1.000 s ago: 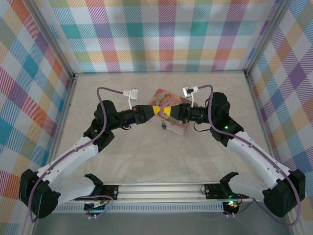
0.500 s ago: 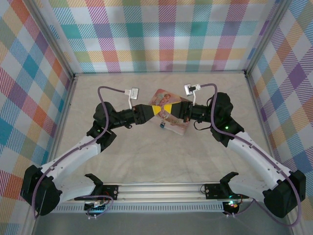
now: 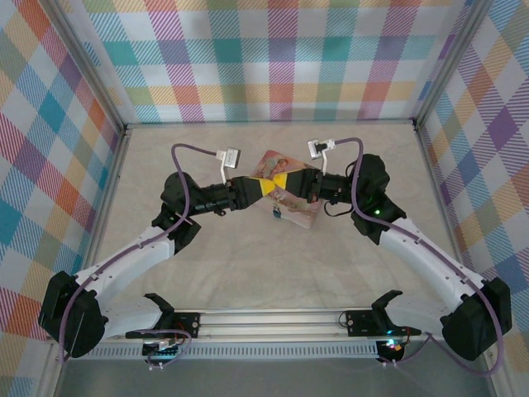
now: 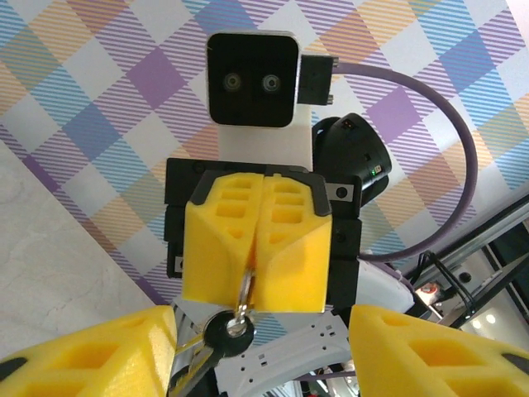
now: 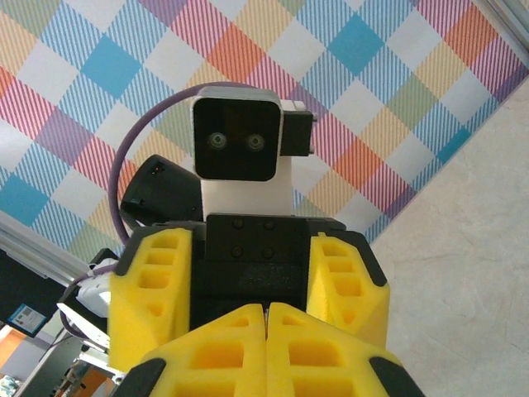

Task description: Unlock a padlock with a key

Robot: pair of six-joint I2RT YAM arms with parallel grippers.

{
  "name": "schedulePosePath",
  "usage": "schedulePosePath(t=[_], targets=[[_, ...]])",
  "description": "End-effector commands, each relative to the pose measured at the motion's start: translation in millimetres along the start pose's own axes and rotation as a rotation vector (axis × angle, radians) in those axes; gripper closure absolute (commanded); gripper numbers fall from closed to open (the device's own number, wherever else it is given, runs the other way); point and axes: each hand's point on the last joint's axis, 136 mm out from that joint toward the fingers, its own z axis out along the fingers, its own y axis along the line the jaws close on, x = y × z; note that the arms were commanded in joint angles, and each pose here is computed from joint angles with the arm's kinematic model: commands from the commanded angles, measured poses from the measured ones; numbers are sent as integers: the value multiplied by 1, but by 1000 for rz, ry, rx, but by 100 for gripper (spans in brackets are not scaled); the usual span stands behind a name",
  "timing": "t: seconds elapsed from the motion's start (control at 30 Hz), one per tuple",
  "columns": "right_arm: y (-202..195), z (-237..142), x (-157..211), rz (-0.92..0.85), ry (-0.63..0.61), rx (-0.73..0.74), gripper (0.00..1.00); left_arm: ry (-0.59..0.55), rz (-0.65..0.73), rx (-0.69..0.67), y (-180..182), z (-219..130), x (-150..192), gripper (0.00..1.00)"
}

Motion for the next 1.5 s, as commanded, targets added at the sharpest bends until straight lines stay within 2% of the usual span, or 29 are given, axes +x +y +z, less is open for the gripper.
schedulePosePath(t=[0.0,0.17,0.27,0.3,0.37,0.47,0.6,0.67,0.83,0.9,1.13,1.47], targets=[[26,-7,-10,-94,-32,-36,100,1,44,19,-15,-3,0,49],[26,-10,-9,-97,-35,-26,100,13,35,1,-10,-2,2,62],[24,-9,-9,-91,-33,-25,100,15,35,1,-9,-1,1,62],[25,-9,-9,-91,-33,-27,100,16,37,5,-9,0,1,61],[24,-9,-9,-92,-34,-27,99,19,39,16,-11,1,1,52],[24,-8,-10,-92,-36,-27,99,18,42,47,-16,2,2,45],[23,-8,-11,-94,-39,-28,99,37,46,71,-21,6,5,45],[23,-7,-11,-93,-38,-30,99,38,46,70,-21,6,6,48],[21,-10,-10,-95,-43,-17,99,37,46,55,-19,5,7,67],[22,-12,-10,-98,-47,-12,99,35,46,40,-18,4,8,72],[23,-17,-6,-97,-39,-2,99,33,55,9,-14,1,9,81],[16,-20,3,-74,-10,20,99,20,82,1,-20,0,4,84]])
